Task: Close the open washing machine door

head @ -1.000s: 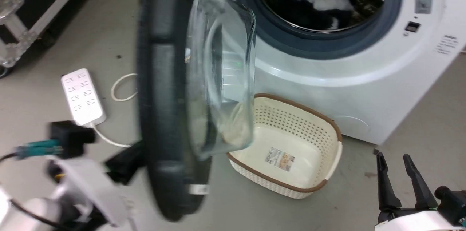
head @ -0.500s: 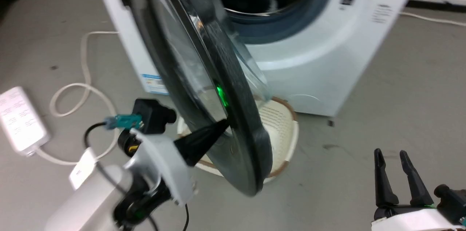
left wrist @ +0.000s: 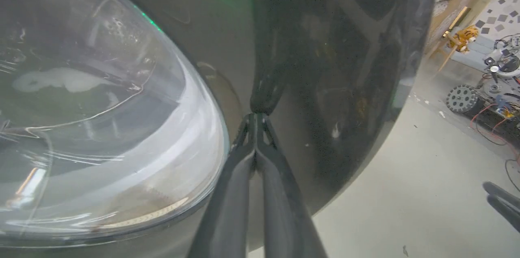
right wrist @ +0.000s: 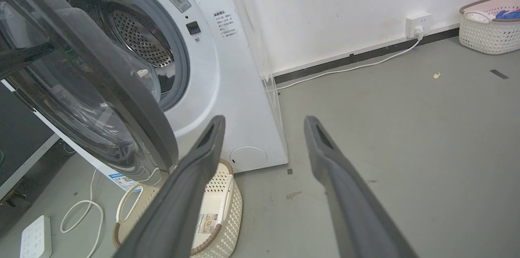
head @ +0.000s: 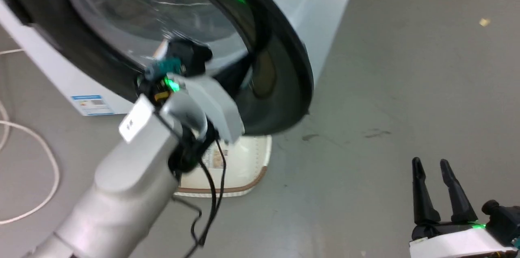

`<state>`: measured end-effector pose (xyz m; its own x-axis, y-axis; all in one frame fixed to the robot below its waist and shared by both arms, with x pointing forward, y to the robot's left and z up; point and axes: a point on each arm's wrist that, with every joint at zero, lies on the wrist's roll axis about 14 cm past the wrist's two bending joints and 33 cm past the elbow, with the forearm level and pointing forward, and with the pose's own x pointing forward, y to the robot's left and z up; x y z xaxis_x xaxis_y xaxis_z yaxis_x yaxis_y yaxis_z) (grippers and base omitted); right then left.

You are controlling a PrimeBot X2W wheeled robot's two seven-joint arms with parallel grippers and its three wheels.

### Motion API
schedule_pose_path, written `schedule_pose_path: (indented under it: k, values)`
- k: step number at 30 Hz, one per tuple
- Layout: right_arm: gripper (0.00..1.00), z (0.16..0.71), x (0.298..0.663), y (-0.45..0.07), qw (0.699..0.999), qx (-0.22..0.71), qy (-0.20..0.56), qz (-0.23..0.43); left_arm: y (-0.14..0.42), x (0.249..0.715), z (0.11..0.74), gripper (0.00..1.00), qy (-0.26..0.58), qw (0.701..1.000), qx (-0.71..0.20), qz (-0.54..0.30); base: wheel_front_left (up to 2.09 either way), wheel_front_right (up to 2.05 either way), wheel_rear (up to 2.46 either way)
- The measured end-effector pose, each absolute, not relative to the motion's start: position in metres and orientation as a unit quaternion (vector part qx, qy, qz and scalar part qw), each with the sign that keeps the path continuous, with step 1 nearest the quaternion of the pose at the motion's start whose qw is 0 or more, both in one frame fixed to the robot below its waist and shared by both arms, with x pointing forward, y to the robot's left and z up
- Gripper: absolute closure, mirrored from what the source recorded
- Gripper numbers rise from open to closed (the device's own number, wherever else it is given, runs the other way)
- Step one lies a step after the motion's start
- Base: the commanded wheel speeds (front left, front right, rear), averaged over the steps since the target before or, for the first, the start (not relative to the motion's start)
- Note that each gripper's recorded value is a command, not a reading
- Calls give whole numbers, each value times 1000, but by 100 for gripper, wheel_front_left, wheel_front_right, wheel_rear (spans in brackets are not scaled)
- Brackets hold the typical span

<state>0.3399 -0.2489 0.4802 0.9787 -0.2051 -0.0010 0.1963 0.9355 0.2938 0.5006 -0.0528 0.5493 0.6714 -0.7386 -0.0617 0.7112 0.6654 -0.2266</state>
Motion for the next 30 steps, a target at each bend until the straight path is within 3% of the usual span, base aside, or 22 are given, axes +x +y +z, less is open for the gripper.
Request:
schedule_pose_path:
  k: [6,13,20,26,30]
  values:
    - [0,478,334,-256,983,144,-11,-116,-64,528,554,100,69,916,-99,-383,0,0,0]
    - [0,485,335,-251,983,147,-22,-105,-53,526,583,100,47,912,-155,-377,0,0,0]
    - [0,498,341,-236,986,143,-41,-73,30,527,645,100,-85,935,-191,-286,0,0,0]
    - [0,506,342,-215,987,148,-53,-38,116,503,670,100,-168,965,-99,-175,0,0,0]
    - [0,511,344,-203,987,152,-58,-17,149,470,682,100,-210,968,-41,-130,0,0,0]
